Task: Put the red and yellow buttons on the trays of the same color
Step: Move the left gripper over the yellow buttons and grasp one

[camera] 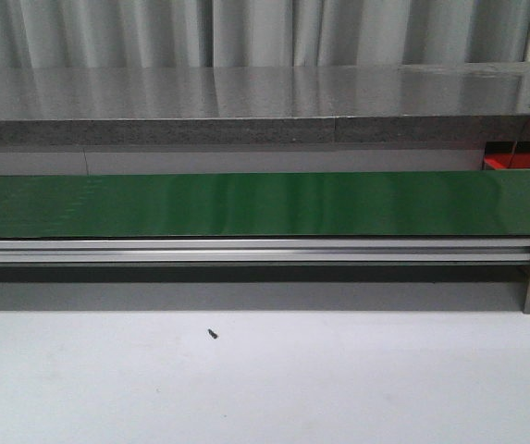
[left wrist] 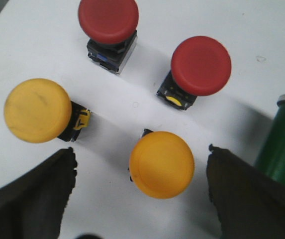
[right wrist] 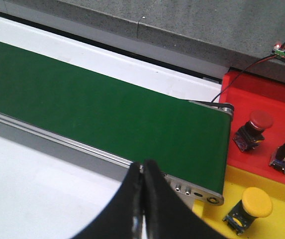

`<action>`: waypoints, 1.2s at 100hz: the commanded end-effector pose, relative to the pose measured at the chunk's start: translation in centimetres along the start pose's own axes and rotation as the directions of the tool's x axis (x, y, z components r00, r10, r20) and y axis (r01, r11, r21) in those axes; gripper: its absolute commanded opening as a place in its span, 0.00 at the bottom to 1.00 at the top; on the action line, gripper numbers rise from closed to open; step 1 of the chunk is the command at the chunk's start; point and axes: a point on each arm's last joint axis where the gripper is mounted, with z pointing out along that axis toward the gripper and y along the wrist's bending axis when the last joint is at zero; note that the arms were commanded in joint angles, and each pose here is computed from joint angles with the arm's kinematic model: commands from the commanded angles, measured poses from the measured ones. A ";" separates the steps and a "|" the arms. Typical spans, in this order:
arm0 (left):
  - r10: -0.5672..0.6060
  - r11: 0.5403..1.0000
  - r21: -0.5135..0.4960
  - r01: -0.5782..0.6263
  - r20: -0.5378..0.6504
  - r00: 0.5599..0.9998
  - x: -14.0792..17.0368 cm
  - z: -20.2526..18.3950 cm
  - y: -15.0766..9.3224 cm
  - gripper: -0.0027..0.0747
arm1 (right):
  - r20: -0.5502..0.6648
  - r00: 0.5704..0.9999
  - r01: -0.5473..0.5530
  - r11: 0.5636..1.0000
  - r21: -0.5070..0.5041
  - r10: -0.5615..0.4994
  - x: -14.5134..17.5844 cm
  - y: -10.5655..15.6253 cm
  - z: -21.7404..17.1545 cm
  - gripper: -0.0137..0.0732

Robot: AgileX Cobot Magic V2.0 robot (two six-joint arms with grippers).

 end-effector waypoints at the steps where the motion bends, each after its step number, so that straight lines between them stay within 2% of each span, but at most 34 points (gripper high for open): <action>1: -0.022 1.000 0.010 0.021 0.126 0.992 -2.0 -1.9 -0.2 0.70 | 0.082 0.997 0.000 0.999 0.034 -0.002 -1.3 -0.3 -0.4 0.08; 49: 0.022 0.999 0.024 -0.026 0.140 0.990 -1.9 0.7 -2.3 0.70 | 0.083 0.997 0.000 0.999 0.034 -0.002 -1.3 -0.3 -0.4 0.08; 120: 0.025 0.999 0.019 -0.028 0.166 0.986 -2.1 0.7 -2.3 0.70 | 0.083 0.997 0.000 0.999 0.034 -0.002 -1.3 -0.3 -0.4 0.08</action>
